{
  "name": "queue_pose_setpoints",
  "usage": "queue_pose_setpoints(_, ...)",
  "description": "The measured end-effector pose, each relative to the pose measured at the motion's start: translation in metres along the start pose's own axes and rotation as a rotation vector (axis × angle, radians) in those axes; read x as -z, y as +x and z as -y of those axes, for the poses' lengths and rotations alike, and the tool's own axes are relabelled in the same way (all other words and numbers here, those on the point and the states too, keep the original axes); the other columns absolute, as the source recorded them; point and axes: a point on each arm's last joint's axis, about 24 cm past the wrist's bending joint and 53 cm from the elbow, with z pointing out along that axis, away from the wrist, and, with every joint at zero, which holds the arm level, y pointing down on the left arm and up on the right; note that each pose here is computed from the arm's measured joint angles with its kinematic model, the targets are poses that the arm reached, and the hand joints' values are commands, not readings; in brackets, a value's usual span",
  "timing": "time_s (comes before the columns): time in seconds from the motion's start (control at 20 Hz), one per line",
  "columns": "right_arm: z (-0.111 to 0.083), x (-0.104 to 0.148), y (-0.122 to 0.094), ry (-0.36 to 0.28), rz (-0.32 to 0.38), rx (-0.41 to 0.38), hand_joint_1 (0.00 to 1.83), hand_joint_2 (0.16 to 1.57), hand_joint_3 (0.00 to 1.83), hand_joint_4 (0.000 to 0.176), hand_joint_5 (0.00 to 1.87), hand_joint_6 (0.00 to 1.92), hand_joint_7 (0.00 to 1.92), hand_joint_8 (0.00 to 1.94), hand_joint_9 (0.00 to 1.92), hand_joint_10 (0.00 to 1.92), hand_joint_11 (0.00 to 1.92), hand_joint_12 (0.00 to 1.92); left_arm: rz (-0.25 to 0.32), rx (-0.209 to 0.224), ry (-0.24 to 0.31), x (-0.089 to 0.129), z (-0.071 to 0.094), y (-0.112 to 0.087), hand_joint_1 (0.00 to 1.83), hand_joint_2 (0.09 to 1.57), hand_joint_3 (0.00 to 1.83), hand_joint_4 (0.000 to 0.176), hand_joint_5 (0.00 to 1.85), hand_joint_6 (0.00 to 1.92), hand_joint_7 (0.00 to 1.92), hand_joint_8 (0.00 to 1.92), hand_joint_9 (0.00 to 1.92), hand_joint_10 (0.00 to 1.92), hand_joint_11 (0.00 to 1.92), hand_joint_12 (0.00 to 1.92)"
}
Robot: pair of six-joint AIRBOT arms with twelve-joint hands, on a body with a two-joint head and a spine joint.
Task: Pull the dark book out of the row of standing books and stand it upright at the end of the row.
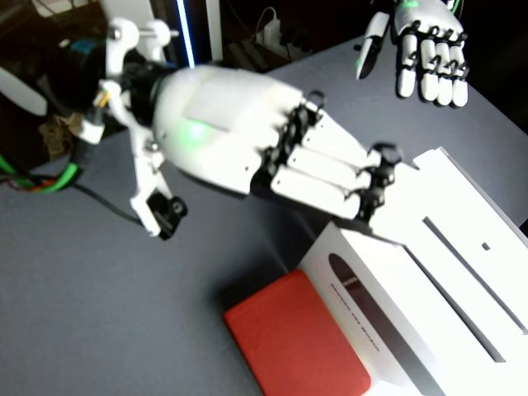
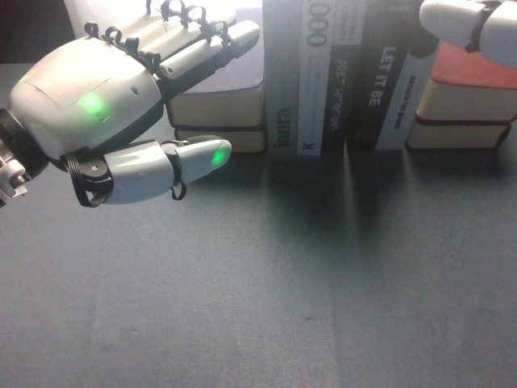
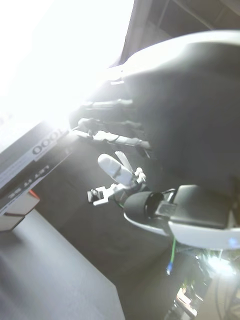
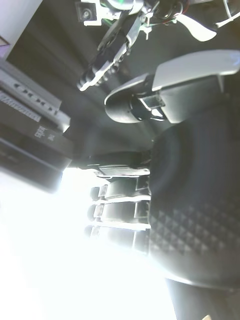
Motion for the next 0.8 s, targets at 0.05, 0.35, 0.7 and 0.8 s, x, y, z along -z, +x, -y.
queue_pose_setpoints(0.05,-0.002,0.004,0.001,-0.006,-0.002,0.003,0.00,1.40,0.01,0.000,0.55,0.21,0.01,0.00,0.00,0.00,0.00,0.00,0.001,-0.001,0.003,0.000,0.001,0.000,0.18,1.38,0.00,0.054,0.02,0.00,0.00,0.00,0.00,0.00,0.00,0.00)
queue_pose_setpoints(0.35,-0.020,0.031,0.013,-0.070,-0.037,-0.018,0.11,1.47,0.01,0.000,0.58,0.23,0.04,0.01,0.00,0.00,0.00,0.00,-0.001,0.002,0.000,0.002,0.000,0.002,0.18,1.37,0.00,0.069,0.03,0.01,0.00,0.00,0.00,0.00,0.00,0.00)
queue_pose_setpoints(0.7,-0.034,0.067,0.038,-0.116,-0.115,-0.094,0.00,1.36,0.00,0.000,0.65,0.25,0.11,0.03,0.00,0.00,0.00,0.00,0.004,0.010,-0.006,0.003,-0.003,0.002,0.16,1.38,0.00,0.052,0.02,0.00,0.00,0.00,0.00,0.00,0.00,0.00)
queue_pose_setpoints(0.8,-0.038,0.073,0.045,-0.124,-0.137,-0.095,0.00,1.35,0.00,0.000,0.65,0.25,0.10,0.02,0.00,0.00,0.00,0.00,0.003,0.012,-0.010,0.003,-0.004,0.002,0.16,1.38,0.00,0.051,0.03,0.00,0.00,0.00,0.00,0.00,0.00,0.00)
